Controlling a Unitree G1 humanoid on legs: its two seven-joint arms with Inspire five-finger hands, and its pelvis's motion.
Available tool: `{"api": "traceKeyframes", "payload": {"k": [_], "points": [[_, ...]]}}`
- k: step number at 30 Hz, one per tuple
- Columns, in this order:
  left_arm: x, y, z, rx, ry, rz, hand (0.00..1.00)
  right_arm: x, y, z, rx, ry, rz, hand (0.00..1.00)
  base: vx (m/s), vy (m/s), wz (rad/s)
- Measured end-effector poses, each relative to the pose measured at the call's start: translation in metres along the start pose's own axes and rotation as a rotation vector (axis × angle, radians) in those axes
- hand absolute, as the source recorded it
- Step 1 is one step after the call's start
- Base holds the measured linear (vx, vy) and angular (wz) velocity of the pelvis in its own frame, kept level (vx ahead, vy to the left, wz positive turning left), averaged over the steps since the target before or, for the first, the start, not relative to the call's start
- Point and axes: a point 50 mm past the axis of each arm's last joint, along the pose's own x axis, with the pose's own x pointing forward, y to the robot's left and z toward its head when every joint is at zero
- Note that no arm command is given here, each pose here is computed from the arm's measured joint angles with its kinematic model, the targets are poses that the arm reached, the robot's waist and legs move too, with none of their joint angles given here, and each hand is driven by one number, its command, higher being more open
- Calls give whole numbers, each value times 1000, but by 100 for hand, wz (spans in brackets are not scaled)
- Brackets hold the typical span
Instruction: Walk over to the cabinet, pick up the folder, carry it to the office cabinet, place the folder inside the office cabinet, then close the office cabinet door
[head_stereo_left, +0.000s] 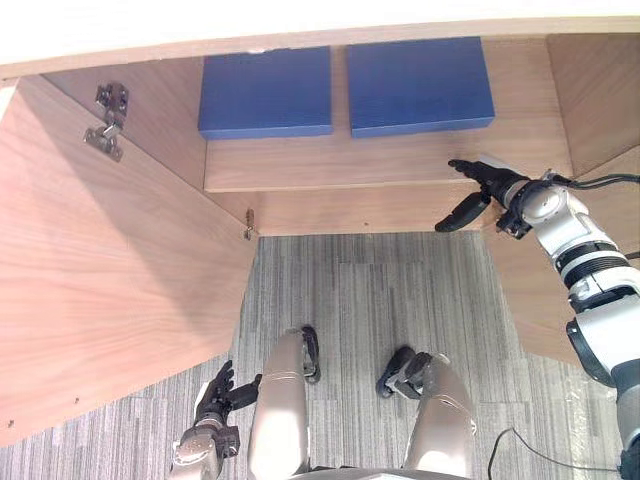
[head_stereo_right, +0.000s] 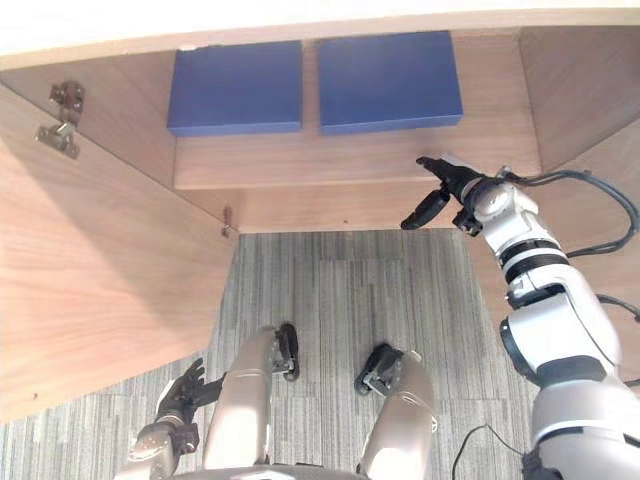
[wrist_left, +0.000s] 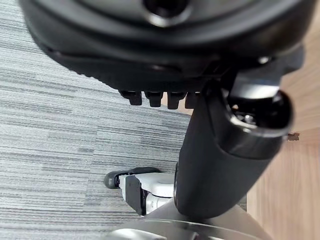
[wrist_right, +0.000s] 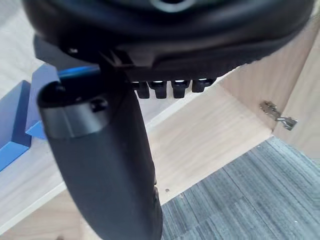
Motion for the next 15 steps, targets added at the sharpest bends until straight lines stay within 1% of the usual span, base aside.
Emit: {"api": "traceKeyframes", "payload": {"k": [4,6,7,9,10,11,12,14,15], "points": [[-3,7,-11,-26,40,32,100,11,38,11,49,-27,85,100,69,12,-61],[-4,9,-14,-39,48,45,100,16,66,14,148,-40,132,100,45,-10,-68],[-4,8,-15,-40,51,46,100,17,72,11,185,-34,138,100,34,-31,-52],[-4,7,-21,-40,80,48,100,16,101,-12,342,34,154,100,56,-5,-35],[-5,5,-23,-41,90,47,100,14,108,-21,378,61,155,100,48,44,-37],[-6,3,-29,-34,112,46,100,10,122,-37,450,115,137,100,29,60,-41],[-6,2,-31,-25,122,49,100,8,129,-44,486,141,121,100,32,102,-69],[-5,-1,-35,10,147,56,100,1,157,-60,634,215,55,100,10,160,-84],[-5,-2,-35,15,149,62,100,-2,166,-65,679,236,45,100,-45,166,-97]]}}
